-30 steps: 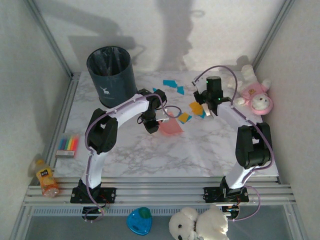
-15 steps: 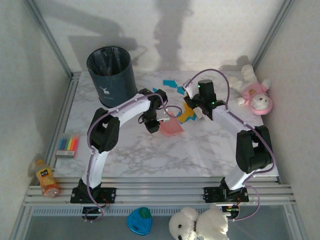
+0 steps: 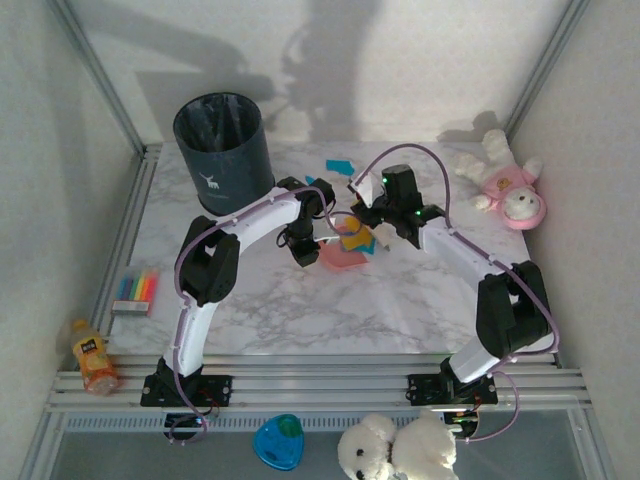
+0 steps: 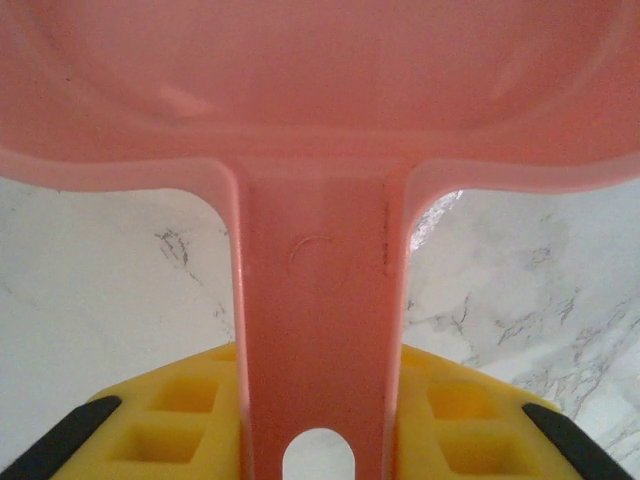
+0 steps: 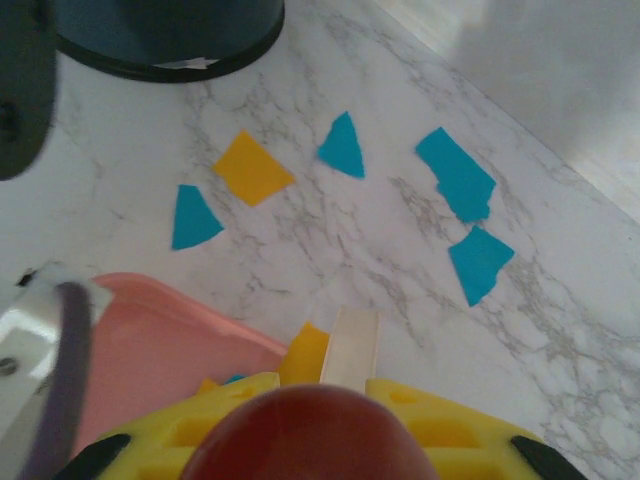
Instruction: Sweep away the paper scraps from the table
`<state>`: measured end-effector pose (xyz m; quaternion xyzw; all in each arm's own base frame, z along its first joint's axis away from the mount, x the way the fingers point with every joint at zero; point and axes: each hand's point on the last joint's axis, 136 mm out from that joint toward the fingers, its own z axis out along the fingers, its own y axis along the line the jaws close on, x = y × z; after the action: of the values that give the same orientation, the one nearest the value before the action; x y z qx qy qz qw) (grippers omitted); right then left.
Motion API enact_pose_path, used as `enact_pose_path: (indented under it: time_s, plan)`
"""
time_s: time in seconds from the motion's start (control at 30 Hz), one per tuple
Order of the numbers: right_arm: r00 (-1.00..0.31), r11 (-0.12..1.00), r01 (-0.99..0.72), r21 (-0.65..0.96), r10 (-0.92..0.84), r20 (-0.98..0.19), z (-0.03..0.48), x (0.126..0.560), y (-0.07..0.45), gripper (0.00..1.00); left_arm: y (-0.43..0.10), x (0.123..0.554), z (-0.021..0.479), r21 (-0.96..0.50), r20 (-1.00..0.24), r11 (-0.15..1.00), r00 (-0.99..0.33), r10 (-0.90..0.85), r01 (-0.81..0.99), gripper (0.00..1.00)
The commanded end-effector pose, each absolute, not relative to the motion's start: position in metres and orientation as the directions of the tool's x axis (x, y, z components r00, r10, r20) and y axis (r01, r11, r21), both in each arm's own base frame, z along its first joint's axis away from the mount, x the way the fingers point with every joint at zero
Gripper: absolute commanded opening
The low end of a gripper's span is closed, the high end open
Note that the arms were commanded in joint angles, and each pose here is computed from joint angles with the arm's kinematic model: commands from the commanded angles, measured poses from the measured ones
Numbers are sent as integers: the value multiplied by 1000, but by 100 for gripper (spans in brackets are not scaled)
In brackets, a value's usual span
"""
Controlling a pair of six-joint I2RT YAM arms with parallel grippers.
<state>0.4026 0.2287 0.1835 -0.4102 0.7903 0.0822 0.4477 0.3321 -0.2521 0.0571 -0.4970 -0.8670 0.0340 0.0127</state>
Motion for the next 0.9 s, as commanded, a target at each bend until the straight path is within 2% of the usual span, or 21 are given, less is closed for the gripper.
enact_pose_path:
  time_s: [0.0,0.5,0.87]
  plan:
    - [-278,632,-754,-182,-556,-783,186,381,235,0,-250,327,54,-84,28,518,-518,855,851,14]
    - [-258,630,-756,-178,-536,-804,214,351,236,0,-249,325,54,-80,34,526,-525,851,847,14]
    - [-276,761,-611,-218,-462,-843,237,376,219,0,-248,324,54,-78,35,524,-523,852,848,14]
